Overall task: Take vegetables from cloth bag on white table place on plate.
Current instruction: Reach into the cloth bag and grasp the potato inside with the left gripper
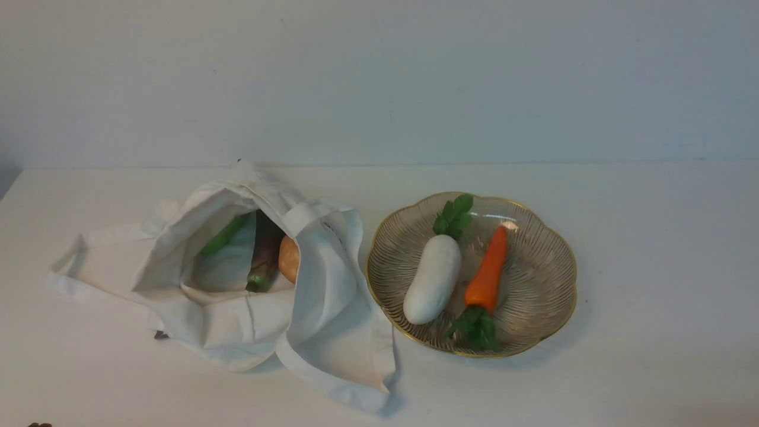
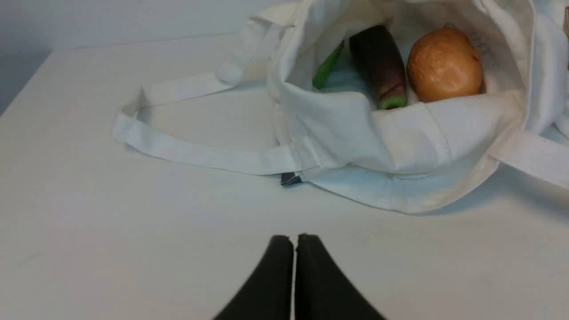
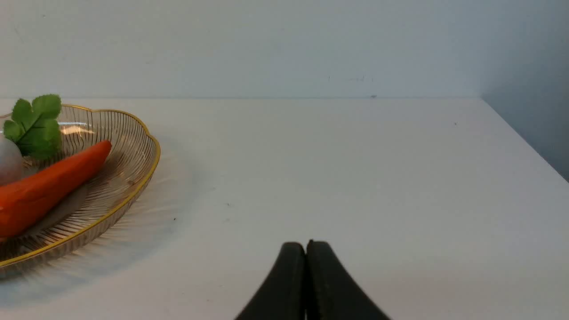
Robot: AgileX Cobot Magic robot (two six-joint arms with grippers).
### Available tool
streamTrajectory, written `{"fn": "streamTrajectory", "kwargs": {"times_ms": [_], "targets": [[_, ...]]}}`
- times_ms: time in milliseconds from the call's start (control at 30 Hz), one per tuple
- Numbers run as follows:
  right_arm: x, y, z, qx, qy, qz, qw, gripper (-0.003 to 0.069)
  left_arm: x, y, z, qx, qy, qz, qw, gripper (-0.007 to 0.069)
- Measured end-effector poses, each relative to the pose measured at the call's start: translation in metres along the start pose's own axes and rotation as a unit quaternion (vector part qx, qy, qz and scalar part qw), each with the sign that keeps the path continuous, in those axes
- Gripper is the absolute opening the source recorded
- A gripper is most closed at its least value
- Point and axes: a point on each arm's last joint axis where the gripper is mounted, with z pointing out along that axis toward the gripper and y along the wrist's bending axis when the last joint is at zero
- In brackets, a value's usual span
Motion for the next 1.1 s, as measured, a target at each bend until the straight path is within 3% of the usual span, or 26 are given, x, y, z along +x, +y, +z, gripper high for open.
{"fn": "streamTrajectory", "kwargs": {"times_ms": [867,1000,1033,1100], "targets": [[0.0,0.0,0.0,0.0,0.0,0.0,1.0,-0.001,0.0,0.0,0.0,-0.002,-0.001,0.004,1.0,-0.0005],[0.0,0.0,0.0,0.0,0.0,0.0,1.0,-0.001,-0.005,-0.002,0.0,0.012,-0.028,-0.066,0.997,-0.0005],[0.0,0.0,0.0,0.0,0.0,0.0,1.0,-0.001,-0.008,-0.003,0.0,0.046,-0.047,-0.113,0.991,-0.0005],[0.0,0.0,0.0,0.0,0.0,0.0,1.0,-0.001,-0.014,-0.004,-0.001,0.04,-0.073,-0.196,0.977,-0.0005]]}}
